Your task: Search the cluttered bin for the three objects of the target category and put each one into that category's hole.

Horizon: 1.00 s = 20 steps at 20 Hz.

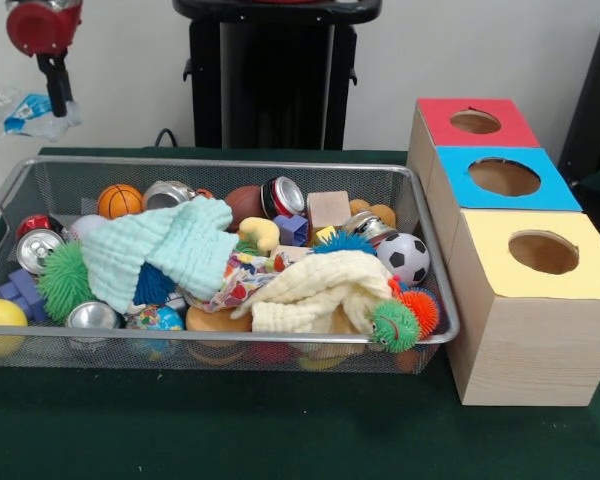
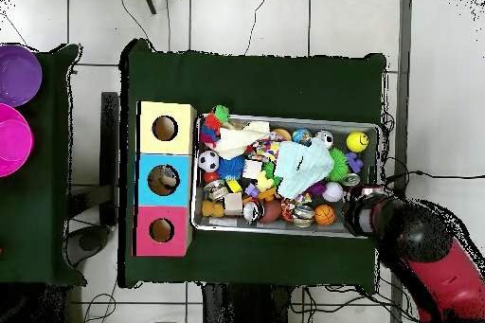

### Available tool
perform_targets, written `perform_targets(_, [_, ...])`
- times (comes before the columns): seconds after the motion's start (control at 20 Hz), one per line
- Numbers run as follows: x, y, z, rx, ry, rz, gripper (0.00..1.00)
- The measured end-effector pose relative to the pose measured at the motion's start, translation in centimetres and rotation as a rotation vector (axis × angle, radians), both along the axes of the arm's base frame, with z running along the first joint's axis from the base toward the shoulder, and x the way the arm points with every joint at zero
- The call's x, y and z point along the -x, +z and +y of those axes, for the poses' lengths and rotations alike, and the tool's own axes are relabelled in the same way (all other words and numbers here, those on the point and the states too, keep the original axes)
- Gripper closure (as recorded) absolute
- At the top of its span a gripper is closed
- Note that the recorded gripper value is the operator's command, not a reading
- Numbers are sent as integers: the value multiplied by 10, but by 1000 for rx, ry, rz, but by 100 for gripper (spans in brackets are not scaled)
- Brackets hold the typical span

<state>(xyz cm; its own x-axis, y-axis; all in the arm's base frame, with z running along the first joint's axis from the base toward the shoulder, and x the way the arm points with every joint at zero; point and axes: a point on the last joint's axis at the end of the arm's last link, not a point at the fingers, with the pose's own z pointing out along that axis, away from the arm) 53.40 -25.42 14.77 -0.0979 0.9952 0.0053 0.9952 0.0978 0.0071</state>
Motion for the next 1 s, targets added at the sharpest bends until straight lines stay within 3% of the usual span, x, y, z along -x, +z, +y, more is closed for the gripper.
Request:
perform_targets(0.5, [-23,14,36,-3,43,-26,100])
perform_targets(1.0, [-50,28,93,-24,60,-60,100])
